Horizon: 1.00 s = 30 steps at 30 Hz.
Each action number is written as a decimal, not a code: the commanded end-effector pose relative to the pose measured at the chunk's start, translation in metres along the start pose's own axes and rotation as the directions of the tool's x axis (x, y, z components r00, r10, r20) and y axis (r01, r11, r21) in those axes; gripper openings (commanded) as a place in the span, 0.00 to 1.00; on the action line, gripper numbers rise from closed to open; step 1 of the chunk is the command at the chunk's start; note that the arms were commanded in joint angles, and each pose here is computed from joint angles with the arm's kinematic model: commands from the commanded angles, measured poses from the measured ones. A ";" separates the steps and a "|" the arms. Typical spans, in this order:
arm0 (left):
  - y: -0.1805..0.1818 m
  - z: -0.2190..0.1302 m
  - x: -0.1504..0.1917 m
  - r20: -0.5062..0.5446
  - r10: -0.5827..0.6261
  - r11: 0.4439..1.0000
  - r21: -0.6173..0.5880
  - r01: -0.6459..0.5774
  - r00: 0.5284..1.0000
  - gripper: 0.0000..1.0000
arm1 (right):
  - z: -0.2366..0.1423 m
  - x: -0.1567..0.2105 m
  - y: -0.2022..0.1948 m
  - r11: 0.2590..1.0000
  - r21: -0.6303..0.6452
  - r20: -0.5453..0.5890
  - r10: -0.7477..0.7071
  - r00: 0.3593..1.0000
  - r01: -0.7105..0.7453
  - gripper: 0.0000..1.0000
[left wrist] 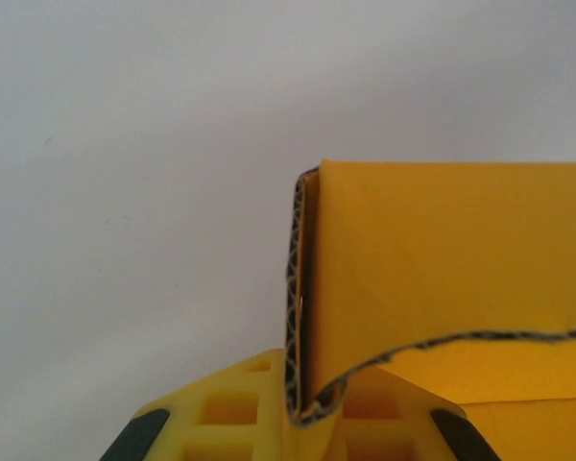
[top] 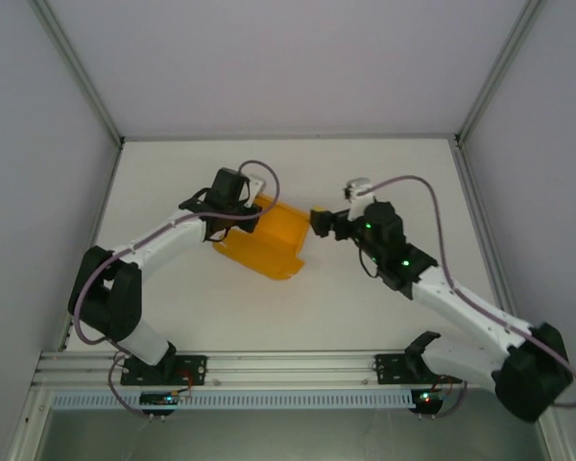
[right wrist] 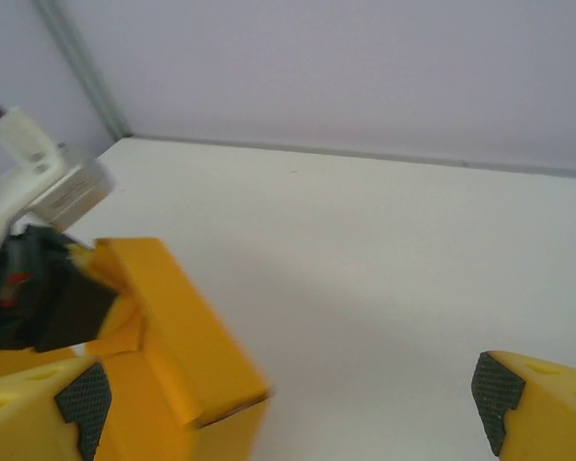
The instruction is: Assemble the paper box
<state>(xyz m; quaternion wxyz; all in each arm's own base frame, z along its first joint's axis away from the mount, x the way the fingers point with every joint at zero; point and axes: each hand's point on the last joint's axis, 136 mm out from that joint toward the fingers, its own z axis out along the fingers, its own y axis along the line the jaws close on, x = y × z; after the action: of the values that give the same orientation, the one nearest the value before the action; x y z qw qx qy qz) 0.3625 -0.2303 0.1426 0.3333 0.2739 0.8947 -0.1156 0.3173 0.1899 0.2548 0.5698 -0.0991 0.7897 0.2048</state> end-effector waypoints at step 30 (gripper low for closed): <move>-0.049 0.071 0.049 -0.497 0.704 0.662 0.198 -0.723 0.508 0.40 | -0.070 0.088 -0.113 0.889 0.357 -0.215 0.378 0.900 -0.288 0.99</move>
<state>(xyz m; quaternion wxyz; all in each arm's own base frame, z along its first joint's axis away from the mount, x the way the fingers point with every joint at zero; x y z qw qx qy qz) 0.3421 -0.2792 0.0462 0.1008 0.6220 0.7669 0.1216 0.2759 0.0663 0.1723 0.4270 0.0951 0.8867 0.1496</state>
